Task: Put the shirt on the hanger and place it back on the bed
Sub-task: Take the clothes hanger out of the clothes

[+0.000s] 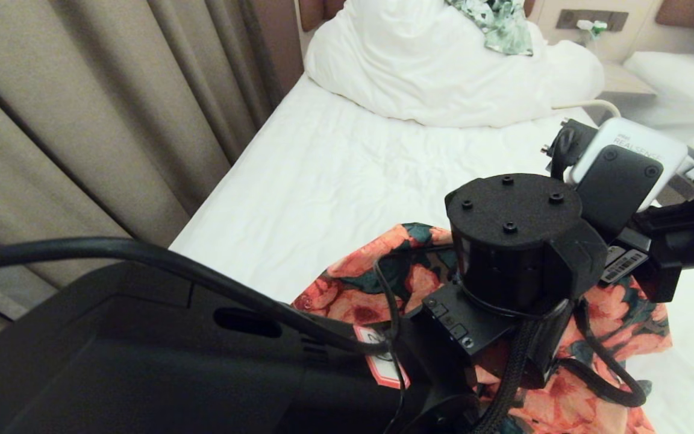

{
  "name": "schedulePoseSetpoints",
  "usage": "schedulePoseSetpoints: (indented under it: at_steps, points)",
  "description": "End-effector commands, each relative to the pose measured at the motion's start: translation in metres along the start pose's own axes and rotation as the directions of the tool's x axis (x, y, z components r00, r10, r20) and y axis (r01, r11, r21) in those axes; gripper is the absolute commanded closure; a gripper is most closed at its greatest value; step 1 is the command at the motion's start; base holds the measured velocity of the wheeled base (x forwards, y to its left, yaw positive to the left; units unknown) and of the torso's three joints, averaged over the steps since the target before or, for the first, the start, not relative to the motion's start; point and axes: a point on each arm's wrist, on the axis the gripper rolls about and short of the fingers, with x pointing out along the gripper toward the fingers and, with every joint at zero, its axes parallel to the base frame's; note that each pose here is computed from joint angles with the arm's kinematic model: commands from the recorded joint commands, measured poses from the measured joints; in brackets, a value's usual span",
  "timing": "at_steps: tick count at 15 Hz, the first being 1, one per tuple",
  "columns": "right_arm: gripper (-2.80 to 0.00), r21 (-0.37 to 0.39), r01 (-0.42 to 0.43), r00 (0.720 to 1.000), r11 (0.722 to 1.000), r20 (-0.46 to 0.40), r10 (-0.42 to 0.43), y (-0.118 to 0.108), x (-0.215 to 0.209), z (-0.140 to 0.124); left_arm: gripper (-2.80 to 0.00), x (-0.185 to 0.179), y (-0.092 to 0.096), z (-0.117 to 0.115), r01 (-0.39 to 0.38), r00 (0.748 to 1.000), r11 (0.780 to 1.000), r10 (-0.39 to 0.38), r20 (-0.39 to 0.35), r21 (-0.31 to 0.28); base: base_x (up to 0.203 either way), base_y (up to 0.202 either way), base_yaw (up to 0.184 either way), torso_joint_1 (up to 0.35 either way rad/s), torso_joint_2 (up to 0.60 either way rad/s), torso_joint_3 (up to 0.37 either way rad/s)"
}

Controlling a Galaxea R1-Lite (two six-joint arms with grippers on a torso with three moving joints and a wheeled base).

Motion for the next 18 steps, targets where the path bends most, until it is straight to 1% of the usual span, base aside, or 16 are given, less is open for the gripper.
schedulePoseSetpoints:
  at_steps: [1,5,6,8,9,10,13,15,17,18]
  points:
    - [-2.8,0.007,-0.003,1.0,1.0,0.005,0.003,0.0,0.0,0.001,0.0,-0.001,0.001,0.002,-0.002,1.0,1.0,0.002,0.005,0.0,0.0,0.0,0.0,0.0,0.0,0.0]
    - [-2.8,0.042,0.004,1.0,0.999,0.01,-0.005,0.001,-0.002,0.007,0.0,-0.002,0.003,0.006,-0.011,1.0,1.0,0.011,0.018,-0.006,0.0,0.0,0.0,0.0,0.0,0.0]
    - [-2.8,0.066,0.006,1.0,0.998,0.011,-0.007,0.001,-0.003,0.008,0.0,-0.003,0.004,0.007,-0.016,1.0,1.0,0.017,0.023,-0.01,0.0,0.0,0.0,0.0,0.0,0.0]
    - [-2.8,0.094,0.01,1.0,0.996,0.013,-0.012,0.003,-0.005,0.011,0.0,-0.003,0.008,0.013,-0.043,0.998,0.999,0.044,0.04,-0.023,0.0,0.0,0.0,0.0,0.0,0.0]
    - [-2.8,0.116,0.02,1.0,0.993,0.013,-0.021,0.004,-0.007,0.013,0.0,-0.005,0.012,0.022,-0.066,0.996,0.997,0.068,0.055,-0.036,0.0,0.0,0.0,0.0,0.0,0.0]
    - [-2.8,0.118,0.031,0.999,0.993,0.015,-0.033,0.005,-0.011,0.015,0.0,-0.007,0.016,0.027,-0.078,0.995,0.996,0.08,0.06,-0.042,0.0,0.0,0.0,0.0,0.0,0.0]
    - [-2.8,0.15,0.061,0.998,0.987,0.019,-0.065,0.008,-0.021,0.022,0.0,-0.014,0.023,0.038,-0.119,0.991,0.991,0.122,0.054,-0.058,0.0,0.0,0.0,0.0,0.0,0.0]
    - [-2.8,0.159,0.074,0.997,0.984,0.025,-0.079,0.009,-0.025,0.027,0.0,-0.021,0.023,0.04,-0.114,0.992,0.992,0.117,0.044,-0.061,0.0,0.0,0.0,0.0,0.0,0.0]
    - [-2.8,0.156,0.067,0.997,0.986,0.036,-0.074,0.009,-0.024,0.033,0.0,-0.028,0.015,0.045,-0.086,0.995,0.993,0.09,0.044,-0.087,0.0,0.0,0.0,0.0,0.0,0.0]
    - [-2.8,0.147,0.054,0.997,0.988,0.04,-0.06,0.01,-0.021,0.035,0.0,-0.03,0.012,0.045,-0.077,0.996,0.993,0.081,0.042,-0.088,0.0,0.0,0.0,0.0,0.0,0.0]
